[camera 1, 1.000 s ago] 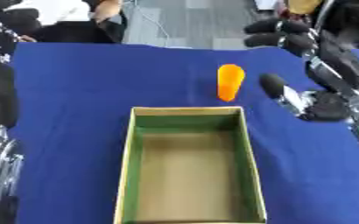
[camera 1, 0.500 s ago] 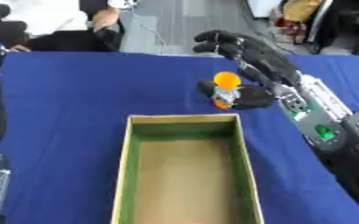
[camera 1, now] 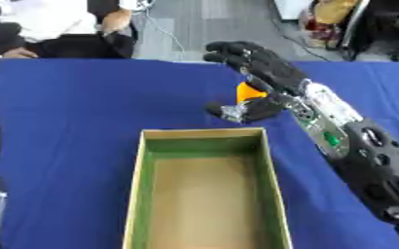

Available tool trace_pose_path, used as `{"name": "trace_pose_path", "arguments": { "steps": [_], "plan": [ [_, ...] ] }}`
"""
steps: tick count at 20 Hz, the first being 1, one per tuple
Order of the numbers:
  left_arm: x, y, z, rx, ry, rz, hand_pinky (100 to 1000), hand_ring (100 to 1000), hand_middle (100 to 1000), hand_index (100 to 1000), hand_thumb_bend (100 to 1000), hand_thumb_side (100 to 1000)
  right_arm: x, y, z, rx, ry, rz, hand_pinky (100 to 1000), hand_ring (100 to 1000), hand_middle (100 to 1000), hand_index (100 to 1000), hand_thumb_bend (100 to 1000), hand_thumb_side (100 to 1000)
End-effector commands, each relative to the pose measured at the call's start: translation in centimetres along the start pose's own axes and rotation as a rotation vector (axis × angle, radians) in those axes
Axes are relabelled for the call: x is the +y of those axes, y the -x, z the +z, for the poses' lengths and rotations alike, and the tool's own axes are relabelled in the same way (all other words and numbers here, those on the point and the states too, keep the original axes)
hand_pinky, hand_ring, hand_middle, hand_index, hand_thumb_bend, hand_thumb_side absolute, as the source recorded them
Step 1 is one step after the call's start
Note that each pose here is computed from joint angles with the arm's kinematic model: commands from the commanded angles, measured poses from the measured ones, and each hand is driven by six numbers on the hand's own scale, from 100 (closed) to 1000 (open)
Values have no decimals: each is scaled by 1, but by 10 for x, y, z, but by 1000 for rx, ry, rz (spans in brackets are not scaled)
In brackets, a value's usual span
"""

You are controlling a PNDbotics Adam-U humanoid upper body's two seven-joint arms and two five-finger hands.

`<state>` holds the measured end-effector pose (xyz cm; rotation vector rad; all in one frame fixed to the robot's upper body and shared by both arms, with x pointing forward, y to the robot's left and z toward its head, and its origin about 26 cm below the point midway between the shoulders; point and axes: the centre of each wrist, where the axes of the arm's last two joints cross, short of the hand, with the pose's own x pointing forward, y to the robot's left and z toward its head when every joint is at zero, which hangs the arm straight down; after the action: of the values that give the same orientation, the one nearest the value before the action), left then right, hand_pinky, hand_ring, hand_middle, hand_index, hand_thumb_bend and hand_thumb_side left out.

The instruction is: Pick up objects on the table and place them in the box.

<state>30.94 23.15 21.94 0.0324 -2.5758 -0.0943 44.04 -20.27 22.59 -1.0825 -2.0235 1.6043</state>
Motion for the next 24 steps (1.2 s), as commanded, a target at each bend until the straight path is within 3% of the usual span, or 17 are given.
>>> {"name": "trace_pose_path", "arguments": {
  "steps": [1,10,24],
  "plan": [
    [-1,-6,-6,-34,2,6,752,685,734,752,505,778,-9,9,-7,31,31,53,946,871,944,941,561,1000],
    [-2,-6,-7,-38,2,14,752,685,733,752,508,777,6,27,-6,116,-1,102,953,878,950,939,581,1000],
    [-8,-8,-12,-63,3,40,751,685,733,752,511,777,23,37,-2,149,-57,103,952,885,960,944,580,1000]
  ]
}}
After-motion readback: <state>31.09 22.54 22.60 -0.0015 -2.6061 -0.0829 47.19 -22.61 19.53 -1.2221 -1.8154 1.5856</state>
